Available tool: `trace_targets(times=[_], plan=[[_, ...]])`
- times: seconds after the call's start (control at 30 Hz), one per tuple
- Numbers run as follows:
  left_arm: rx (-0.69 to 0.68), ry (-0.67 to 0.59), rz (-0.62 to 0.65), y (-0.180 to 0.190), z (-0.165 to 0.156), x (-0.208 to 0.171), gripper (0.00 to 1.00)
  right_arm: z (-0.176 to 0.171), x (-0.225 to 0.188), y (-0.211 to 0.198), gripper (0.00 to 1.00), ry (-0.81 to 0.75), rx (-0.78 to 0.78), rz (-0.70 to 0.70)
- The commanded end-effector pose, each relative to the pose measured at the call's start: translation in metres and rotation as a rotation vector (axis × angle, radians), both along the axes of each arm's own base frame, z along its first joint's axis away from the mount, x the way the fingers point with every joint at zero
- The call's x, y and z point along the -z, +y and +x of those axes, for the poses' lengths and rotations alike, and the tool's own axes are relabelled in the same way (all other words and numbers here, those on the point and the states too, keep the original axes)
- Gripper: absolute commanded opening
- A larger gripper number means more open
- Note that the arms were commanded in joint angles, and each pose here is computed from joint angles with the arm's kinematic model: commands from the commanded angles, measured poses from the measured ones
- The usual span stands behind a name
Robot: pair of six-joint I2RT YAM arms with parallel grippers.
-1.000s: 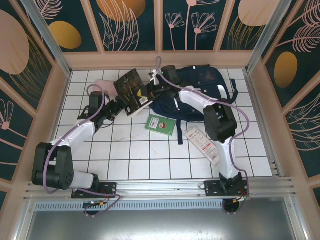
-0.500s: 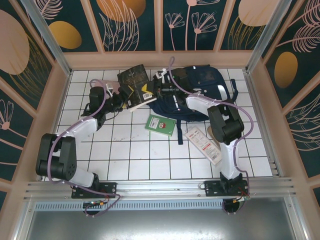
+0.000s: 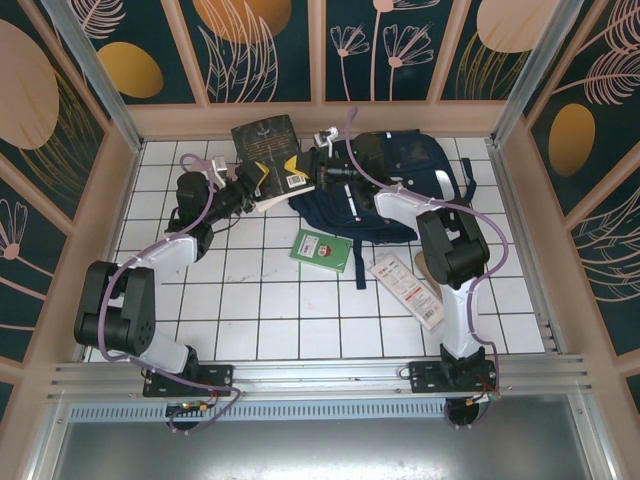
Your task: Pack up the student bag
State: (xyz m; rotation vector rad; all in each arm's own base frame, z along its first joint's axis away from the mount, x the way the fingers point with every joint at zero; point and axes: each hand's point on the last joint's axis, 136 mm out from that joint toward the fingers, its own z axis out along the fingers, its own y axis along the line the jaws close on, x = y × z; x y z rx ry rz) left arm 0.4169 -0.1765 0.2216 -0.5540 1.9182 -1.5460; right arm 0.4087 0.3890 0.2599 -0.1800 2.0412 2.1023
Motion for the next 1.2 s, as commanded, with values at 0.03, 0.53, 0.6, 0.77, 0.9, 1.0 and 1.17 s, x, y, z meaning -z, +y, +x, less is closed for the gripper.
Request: trace_targets(times=[0.03,0.53,0.6,0.77,0.9,1.0,1.17], plan=[[0.013,-0.041,-0.027,-0.001,-0.001,-0.01,0.66,-0.012,-0.053,-0.005,0.0,-0.165,-0.025,0.085],[-0.059,-0.05,0.096,0.018,-0.008,-0.02,0.06,0.01,0.027,-0.018,0.41,-0.169,0.062,-0.265],[-0.058,-0.046,0.121,0.018,-0.009,-0.018,0.06,0.021,0.042,-0.028,0.41,-0.188,0.127,-0.387],[-0.062,-0.04,0.201,0.023,-0.012,-0.013,0.06,0.051,0.088,-0.069,0.42,-0.238,0.292,-0.813],[-0.064,-0.037,0.25,0.026,-0.014,-0.012,0.06,0.062,0.118,-0.095,0.42,-0.28,0.353,-1.107],[-0.06,-0.036,0.258,0.026,-0.016,-0.01,0.06,0.065,0.129,-0.1,0.43,-0.33,0.366,-1.23],[-0.053,-0.03,0.255,0.026,-0.02,-0.007,0.07,0.065,0.15,-0.094,0.43,-0.373,0.345,-1.334]])
